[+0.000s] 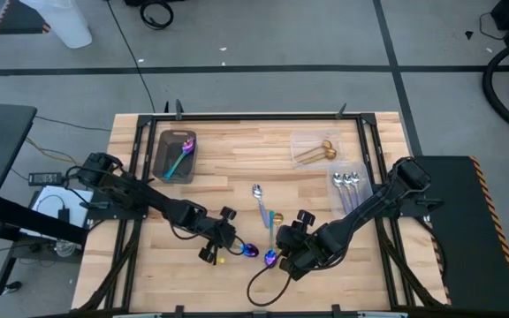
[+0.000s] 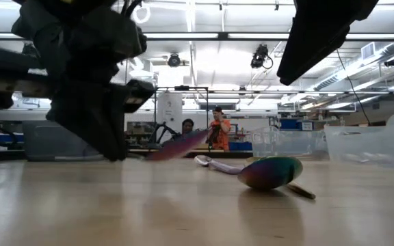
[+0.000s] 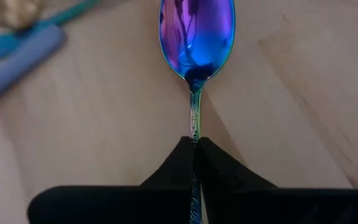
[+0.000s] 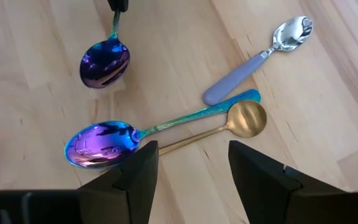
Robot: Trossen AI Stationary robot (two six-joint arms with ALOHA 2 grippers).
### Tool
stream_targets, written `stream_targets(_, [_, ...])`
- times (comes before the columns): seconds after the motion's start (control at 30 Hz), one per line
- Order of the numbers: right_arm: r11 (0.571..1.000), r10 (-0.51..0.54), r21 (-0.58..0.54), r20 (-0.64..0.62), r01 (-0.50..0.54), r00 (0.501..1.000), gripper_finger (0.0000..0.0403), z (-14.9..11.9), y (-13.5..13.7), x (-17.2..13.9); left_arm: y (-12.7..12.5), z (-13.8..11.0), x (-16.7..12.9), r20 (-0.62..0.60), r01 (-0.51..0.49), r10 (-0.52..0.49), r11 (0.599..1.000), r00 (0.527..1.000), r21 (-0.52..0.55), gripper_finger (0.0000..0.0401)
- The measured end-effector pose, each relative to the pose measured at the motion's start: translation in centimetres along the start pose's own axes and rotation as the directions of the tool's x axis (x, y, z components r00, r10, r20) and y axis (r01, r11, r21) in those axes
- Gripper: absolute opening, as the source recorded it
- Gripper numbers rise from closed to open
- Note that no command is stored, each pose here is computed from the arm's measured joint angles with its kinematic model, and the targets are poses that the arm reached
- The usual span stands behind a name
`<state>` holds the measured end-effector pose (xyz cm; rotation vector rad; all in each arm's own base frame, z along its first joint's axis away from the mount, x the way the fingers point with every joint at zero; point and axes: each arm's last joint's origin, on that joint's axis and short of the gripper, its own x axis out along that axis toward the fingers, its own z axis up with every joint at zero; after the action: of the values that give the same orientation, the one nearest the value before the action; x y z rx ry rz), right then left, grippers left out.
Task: Sort silverware by color (type)
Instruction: Put the blue spoon into the black bin
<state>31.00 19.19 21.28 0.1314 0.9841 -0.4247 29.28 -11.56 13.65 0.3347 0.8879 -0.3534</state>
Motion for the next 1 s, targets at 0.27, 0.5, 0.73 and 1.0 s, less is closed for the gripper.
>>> stream_targets(0.27, [1.0, -0.002, 0.01, 0.006, 0.002, 1.0, 0.0206, 0.0, 0.0, 0.0, 0.3, 0.6, -1.4, 0.024, -0.029, 0.029, 1.0, 0.999, -0.013, 0.0017])
stream_targets(0.5, [1.0, -0.01, 0.009, 0.015, 0.01, 1.0, 0.0206, 0.0, 0.0, 0.0, 0.5, 1.1, -3.4, 0.061, -0.052, 0.054, 0.998, 0.997, -0.026, 0.0017])
stream_targets(0.73, [1.0, -0.008, 0.003, 0.015, 0.008, 1.0, 0.0206, 0.0, 0.0, -0.1, 0.8, 1.8, -5.8, 0.117, -0.065, 0.069, 0.997, 0.991, -0.037, 0.0017])
stream_targets(1.0, [1.0, 0.006, 0.012, 0.027, -0.007, 1.0, 0.0206, 0.3, -0.2, -0.8, 1.1, 2.1, -8.7, 0.166, -0.097, 0.104, 0.994, 0.981, -0.048, 0.0017])
